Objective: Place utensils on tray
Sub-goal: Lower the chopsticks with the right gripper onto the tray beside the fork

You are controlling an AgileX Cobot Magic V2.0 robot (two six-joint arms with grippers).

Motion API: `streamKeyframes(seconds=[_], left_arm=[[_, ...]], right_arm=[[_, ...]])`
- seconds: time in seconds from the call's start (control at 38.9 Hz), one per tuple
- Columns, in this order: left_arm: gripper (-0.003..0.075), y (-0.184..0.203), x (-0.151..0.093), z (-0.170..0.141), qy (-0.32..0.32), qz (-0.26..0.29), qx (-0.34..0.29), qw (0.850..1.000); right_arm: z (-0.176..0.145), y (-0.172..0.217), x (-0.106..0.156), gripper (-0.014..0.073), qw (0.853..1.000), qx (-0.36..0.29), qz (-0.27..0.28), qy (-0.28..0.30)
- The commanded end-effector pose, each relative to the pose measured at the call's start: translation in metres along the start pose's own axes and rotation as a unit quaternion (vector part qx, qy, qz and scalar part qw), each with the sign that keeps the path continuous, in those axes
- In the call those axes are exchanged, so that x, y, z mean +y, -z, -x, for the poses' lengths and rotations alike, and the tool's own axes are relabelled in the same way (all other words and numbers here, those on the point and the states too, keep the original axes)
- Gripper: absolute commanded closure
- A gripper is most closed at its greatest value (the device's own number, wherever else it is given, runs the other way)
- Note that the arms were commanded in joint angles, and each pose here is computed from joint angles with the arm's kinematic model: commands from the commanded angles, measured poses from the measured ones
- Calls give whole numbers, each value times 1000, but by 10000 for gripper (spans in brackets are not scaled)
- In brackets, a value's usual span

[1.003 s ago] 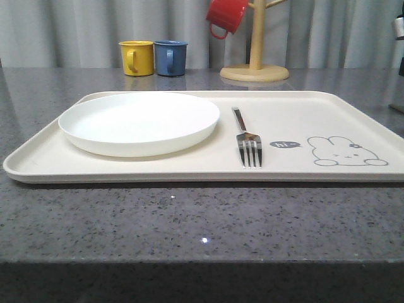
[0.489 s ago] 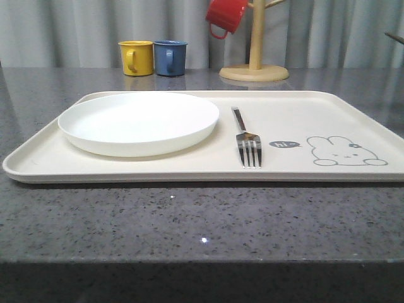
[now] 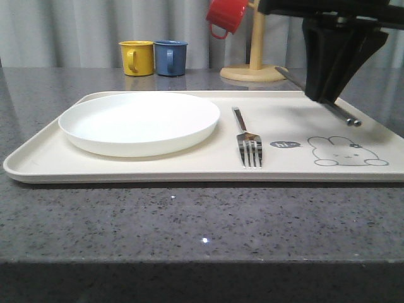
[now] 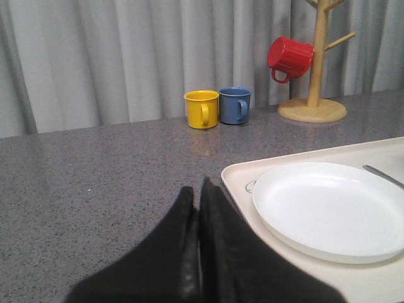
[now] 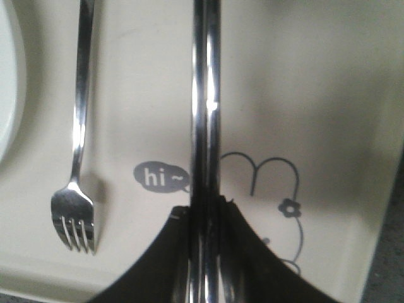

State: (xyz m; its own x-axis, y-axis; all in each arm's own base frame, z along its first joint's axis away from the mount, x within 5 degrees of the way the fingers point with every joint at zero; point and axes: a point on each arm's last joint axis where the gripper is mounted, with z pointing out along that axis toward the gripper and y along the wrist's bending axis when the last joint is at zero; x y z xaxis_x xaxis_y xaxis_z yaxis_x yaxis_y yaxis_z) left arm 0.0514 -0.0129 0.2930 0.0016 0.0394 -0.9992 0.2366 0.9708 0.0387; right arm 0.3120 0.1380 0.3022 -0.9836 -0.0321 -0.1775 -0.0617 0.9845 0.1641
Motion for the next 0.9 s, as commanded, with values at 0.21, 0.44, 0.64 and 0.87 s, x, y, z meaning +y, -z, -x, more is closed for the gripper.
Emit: streamKeyframes(seconds=[0.21, 0.44, 0.64, 0.87], left_arm=[[738, 1, 1, 15, 6, 3, -50, 999], [738, 1, 1, 15, 6, 3, -50, 999], [738, 1, 1, 15, 6, 3, -50, 999], [738, 1, 1, 15, 6, 3, -50, 999]], right_arm=[[10, 1, 6, 571, 998, -36, 14, -55], [13, -11, 6, 571, 998, -20, 7, -59], [15, -16, 6, 569, 998, -14, 2, -59], [15, -16, 6, 394, 998, -15, 2, -59]])
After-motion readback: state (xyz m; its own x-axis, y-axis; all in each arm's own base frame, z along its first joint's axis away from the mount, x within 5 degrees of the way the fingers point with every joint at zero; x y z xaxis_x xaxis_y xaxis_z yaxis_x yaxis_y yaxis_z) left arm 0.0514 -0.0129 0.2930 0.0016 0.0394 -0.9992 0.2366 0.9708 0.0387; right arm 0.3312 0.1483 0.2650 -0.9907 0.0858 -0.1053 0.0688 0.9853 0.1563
